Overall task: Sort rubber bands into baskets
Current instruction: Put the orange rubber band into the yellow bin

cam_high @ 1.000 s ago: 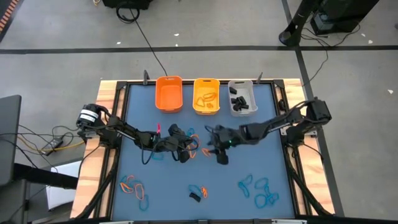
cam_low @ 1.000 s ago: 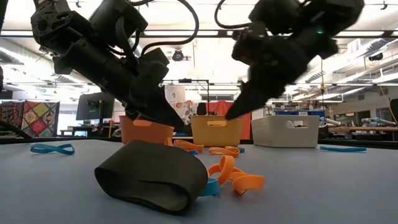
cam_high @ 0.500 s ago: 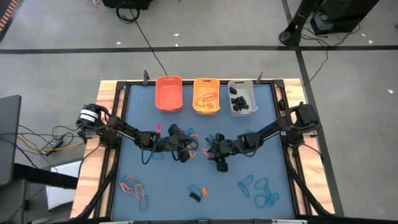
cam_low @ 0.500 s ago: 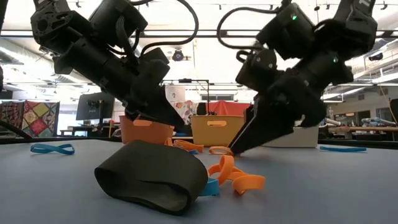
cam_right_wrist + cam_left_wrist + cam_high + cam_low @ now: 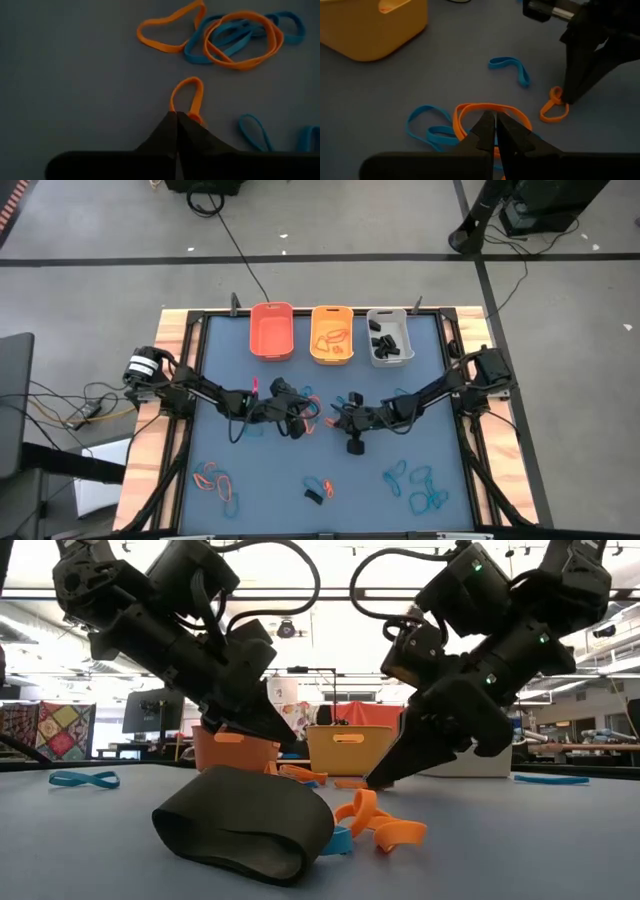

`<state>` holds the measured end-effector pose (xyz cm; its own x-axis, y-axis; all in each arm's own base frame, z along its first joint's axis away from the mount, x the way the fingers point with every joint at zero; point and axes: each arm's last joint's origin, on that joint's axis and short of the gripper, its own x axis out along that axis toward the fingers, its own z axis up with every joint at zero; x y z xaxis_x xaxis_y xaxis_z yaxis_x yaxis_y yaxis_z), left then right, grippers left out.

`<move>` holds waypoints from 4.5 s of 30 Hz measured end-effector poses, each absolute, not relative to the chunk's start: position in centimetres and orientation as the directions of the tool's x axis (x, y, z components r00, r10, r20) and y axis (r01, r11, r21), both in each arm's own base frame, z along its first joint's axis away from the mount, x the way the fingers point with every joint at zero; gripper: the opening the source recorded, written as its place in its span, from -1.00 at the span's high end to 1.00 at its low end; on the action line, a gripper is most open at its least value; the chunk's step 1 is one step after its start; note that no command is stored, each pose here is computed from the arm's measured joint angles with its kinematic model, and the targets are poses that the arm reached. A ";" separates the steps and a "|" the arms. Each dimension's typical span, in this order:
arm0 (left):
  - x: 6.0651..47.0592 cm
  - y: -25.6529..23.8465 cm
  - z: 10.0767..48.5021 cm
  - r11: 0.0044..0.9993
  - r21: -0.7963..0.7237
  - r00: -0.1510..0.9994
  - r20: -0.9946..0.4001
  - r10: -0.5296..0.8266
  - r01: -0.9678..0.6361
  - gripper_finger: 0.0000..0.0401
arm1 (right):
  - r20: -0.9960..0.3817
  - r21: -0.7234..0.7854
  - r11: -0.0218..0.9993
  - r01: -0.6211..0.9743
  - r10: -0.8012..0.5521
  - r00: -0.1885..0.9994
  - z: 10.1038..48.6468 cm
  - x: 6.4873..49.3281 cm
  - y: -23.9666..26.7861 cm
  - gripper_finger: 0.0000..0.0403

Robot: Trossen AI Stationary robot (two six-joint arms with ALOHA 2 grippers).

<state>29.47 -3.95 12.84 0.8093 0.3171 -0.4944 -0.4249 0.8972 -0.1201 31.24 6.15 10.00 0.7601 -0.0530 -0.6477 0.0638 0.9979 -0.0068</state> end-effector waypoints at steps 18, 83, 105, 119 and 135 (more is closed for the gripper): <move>29.5 -3.9 12.9 0.883 -0.123 0.803 -0.486 0.344 -0.453 0.88 | -0.385 -0.165 0.955 0.248 -0.294 0.875 19.0 30.6 -0.9 0.98; 28.2 -8.1 12.0 0.840 0.483 0.798 -0.594 0.105 0.249 0.27 | -0.561 0.136 0.981 0.138 -0.038 0.827 15.3 31.1 -1.0 0.05; 29.9 -8.0 10.5 0.682 0.629 0.784 -0.607 0.133 0.372 0.39 | -0.563 0.094 0.990 0.109 -0.038 0.825 15.2 31.0 0.6 0.05; 30.7 -6.2 10.5 0.758 0.522 0.740 -0.668 0.079 0.391 0.42 | -0.564 0.094 0.990 0.109 -0.038 0.825 15.2 31.0 0.6 0.05; 31.7 -6.3 11.3 0.896 0.399 0.761 -0.638 0.116 0.198 0.96 | -0.614 0.092 0.994 0.060 0.009 0.789 14.8 30.6 2.2 0.10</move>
<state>31.71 -6.27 11.32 0.7610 0.1164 -0.6383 0.1975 0.8955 0.3987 30.62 2.20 14.75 0.7895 0.0094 -0.6137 0.0598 0.9939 0.0922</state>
